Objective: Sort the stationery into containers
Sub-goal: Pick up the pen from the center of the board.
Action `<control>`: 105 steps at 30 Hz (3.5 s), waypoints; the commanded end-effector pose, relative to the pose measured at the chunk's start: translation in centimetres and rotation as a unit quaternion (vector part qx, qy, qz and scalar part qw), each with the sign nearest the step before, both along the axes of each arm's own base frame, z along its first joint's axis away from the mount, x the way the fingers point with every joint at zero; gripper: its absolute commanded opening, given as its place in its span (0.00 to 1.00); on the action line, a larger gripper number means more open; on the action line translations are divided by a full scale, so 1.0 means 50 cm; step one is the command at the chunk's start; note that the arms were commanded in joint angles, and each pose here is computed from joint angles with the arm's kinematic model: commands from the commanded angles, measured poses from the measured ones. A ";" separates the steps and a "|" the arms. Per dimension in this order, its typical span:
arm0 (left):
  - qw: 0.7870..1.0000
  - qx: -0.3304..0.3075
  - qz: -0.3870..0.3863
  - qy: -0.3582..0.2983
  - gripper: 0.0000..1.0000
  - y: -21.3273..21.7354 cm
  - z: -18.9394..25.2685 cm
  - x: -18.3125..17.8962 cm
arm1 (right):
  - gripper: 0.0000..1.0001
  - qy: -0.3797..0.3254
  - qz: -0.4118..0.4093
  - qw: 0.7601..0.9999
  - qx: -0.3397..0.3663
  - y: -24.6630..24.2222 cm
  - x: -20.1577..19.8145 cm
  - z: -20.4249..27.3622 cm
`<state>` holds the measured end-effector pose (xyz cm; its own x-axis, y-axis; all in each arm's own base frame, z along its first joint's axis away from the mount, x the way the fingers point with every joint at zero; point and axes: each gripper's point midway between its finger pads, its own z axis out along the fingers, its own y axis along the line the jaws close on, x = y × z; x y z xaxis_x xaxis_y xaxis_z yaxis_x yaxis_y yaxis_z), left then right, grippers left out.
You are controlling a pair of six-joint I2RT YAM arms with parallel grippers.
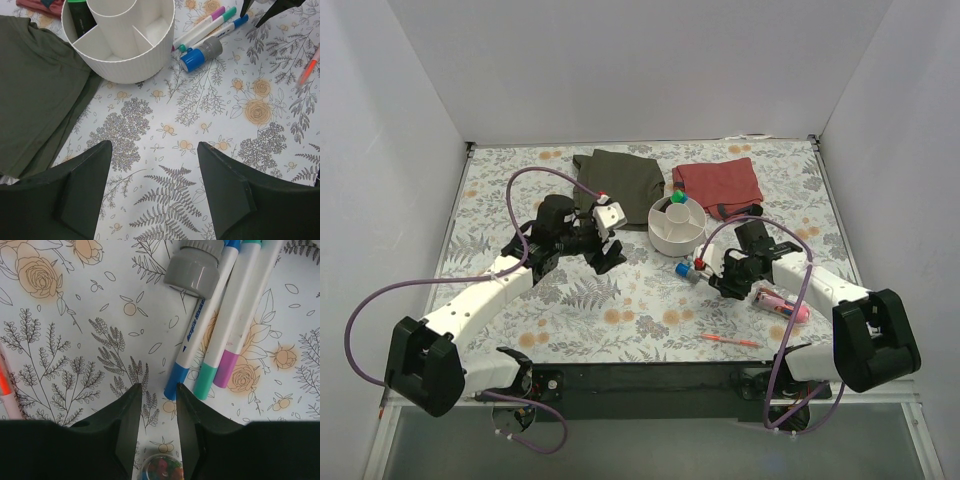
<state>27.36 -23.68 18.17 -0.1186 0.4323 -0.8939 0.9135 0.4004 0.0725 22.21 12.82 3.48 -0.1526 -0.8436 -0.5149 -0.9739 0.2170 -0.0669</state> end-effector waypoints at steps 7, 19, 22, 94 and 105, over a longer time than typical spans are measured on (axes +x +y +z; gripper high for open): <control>1.000 -0.006 0.004 -0.004 0.69 -0.004 0.005 0.008 | 0.40 -0.019 0.014 1.000 0.012 0.020 0.025 -0.005; 1.000 -0.014 0.000 -0.006 0.69 -0.013 0.025 0.014 | 0.40 -0.031 0.007 1.000 -0.004 0.004 0.016 -0.033; 1.000 -0.016 -0.002 -0.001 0.69 -0.014 0.023 0.010 | 0.40 -0.036 0.005 0.999 -0.003 0.006 0.023 -0.033; 0.959 -0.098 -0.211 0.161 0.25 -0.311 0.077 -0.050 | 0.01 -0.452 0.304 0.838 -0.038 0.179 0.053 0.410; 0.957 -0.096 -0.216 0.168 0.33 -0.324 0.074 -0.054 | 0.01 -0.460 0.333 0.821 -0.059 0.181 0.048 0.390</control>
